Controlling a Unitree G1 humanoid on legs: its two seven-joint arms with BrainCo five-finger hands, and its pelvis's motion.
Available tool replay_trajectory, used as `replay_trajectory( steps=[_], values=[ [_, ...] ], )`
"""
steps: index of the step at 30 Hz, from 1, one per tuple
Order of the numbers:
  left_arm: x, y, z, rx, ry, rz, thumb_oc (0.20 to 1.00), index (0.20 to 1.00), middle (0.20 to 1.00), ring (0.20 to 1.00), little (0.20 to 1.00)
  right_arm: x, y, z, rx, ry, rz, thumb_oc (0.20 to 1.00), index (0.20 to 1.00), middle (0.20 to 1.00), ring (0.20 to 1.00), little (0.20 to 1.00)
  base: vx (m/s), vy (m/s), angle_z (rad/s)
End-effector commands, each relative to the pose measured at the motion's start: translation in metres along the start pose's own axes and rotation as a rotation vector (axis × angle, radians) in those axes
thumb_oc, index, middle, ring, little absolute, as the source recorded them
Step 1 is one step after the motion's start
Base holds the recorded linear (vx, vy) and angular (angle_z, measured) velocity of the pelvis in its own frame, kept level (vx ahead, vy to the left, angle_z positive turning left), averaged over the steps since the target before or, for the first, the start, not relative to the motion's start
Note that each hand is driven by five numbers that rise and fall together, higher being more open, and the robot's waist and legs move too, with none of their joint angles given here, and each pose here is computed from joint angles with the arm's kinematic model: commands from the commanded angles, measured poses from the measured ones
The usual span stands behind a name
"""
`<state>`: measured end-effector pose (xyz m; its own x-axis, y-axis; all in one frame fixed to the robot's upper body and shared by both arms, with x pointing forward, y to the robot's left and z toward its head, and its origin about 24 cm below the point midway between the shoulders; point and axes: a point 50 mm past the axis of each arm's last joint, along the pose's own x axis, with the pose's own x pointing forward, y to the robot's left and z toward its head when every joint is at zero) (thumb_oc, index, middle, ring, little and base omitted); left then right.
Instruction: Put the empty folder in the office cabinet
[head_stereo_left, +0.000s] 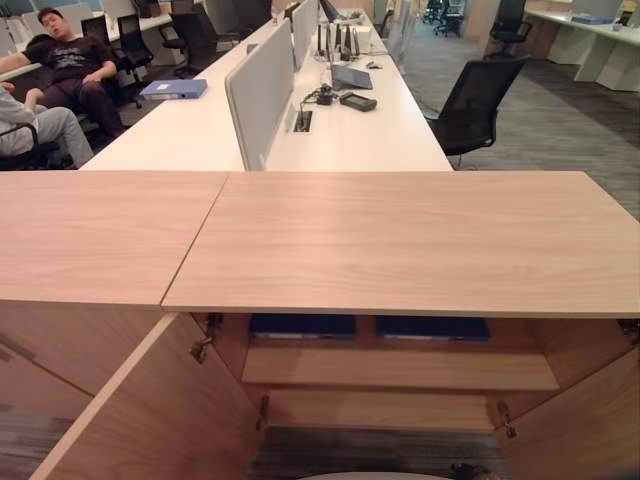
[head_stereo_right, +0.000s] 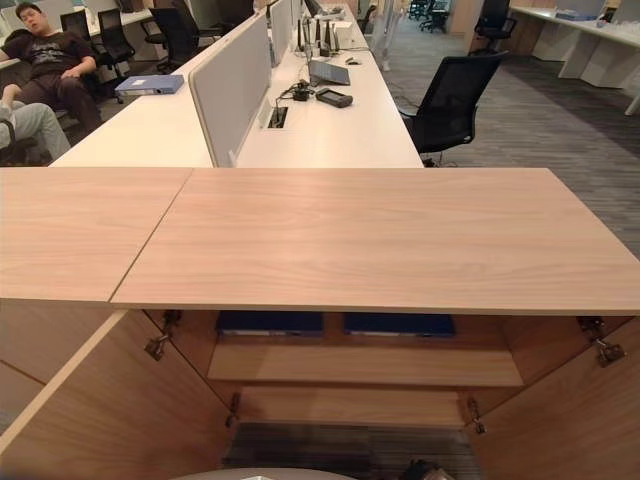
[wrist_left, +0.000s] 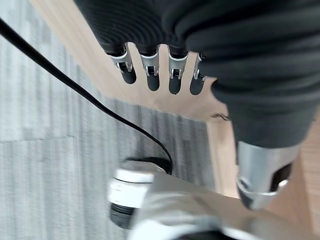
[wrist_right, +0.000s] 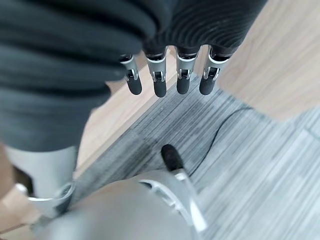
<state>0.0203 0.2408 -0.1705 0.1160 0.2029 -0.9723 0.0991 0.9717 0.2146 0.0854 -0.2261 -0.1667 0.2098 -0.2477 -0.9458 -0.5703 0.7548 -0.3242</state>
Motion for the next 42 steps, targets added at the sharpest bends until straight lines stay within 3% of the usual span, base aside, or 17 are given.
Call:
replay_trajectory(
  steps=[1,14,25,34,38,42],
  values=[
    [-0.001,0.010,-0.010,-0.021,0.035,0.047,1.000,1.000,1.000,1.000,1.000,-0.001,0.008,0.011,0.063,-0.017,0.018,1.000,1.000,1.000,1.000,1.000,-0.09,0.110,-0.11],
    [-0.004,0.015,-0.036,-0.074,0.117,0.069,1.000,1.000,1.000,1.000,1.000,-0.002,0.023,0.001,0.229,0.008,0.051,1.000,1.000,1.000,1.000,1.000,-0.07,0.047,-0.16],
    [-0.001,0.004,-0.014,-0.039,0.050,0.036,1.000,1.000,1.000,1.000,1.000,-0.003,0.034,-0.021,0.258,0.082,0.080,1.000,1.000,1.000,1.000,1.000,-0.04,-0.006,-0.09],
    [0.000,0.009,-0.003,-0.028,0.032,0.062,1.000,1.000,1.000,1.000,1.000,-0.003,0.036,-0.005,0.252,0.021,0.077,1.000,1.000,1.000,1.000,1.000,0.03,-0.113,0.65],
    [0.000,0.009,-0.006,-0.075,0.045,0.081,1.000,1.000,1.000,1.000,1.000,-0.004,0.034,0.018,0.220,-0.060,0.064,1.000,1.000,1.000,1.000,1.000,0.09,-0.231,0.56],
    [0.001,0.009,0.007,-0.130,0.014,0.076,1.000,1.000,1.000,1.000,1.000,-0.003,0.029,0.012,0.188,-0.051,0.036,1.000,1.000,1.000,1.000,1.000,0.02,-0.346,0.90]
  ],
)
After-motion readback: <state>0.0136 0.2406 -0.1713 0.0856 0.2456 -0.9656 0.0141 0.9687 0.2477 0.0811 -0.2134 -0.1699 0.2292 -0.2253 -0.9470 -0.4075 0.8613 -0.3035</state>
